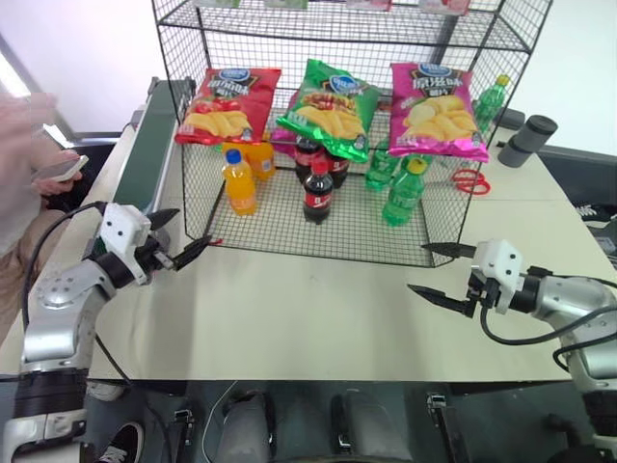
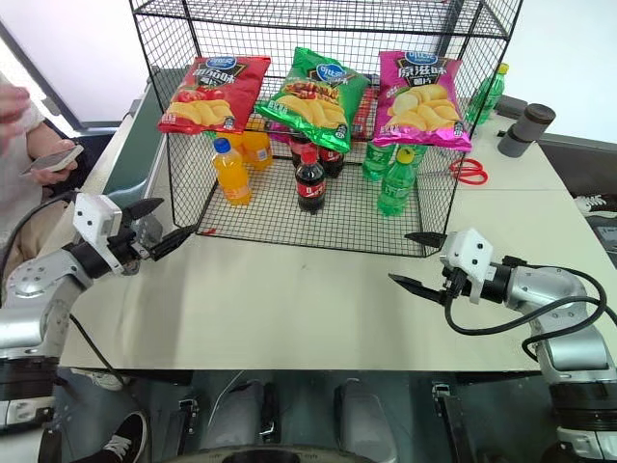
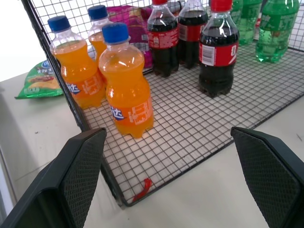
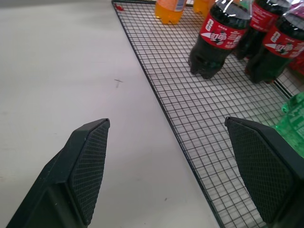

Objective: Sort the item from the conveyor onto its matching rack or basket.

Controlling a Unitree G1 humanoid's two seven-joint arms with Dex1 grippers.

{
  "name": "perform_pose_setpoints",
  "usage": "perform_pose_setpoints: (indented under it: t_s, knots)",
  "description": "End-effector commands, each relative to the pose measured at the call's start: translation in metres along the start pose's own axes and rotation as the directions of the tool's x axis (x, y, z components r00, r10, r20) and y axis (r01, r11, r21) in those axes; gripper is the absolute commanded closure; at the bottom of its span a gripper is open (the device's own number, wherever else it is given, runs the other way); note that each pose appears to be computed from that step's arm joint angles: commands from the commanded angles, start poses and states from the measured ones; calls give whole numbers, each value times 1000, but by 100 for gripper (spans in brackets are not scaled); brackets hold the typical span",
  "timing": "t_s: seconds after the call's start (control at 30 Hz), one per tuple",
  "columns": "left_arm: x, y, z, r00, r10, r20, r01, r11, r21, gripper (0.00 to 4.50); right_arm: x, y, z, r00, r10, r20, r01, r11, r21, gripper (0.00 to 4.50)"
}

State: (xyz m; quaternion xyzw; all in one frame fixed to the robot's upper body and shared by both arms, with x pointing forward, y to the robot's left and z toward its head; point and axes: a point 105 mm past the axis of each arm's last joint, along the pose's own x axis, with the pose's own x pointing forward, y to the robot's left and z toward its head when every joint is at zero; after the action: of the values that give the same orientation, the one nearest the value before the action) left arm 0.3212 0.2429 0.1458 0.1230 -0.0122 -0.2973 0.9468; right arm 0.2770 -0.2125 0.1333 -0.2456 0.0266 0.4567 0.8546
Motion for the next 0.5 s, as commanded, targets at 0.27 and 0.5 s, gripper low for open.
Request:
perform_pose_setpoints:
  t_s: [0.27, 0.5]
  knots:
    - [4, 4, 20, 996, -45, 71, 42, 998, 53, 0, -7, 3, 14, 999, -17, 39, 17, 1000, -19, 45]
    - [4, 5, 17, 995, -69, 65, 65, 995, 75, 0, -11, 9, 10, 1000, -10, 23, 10, 1000, 4, 45]
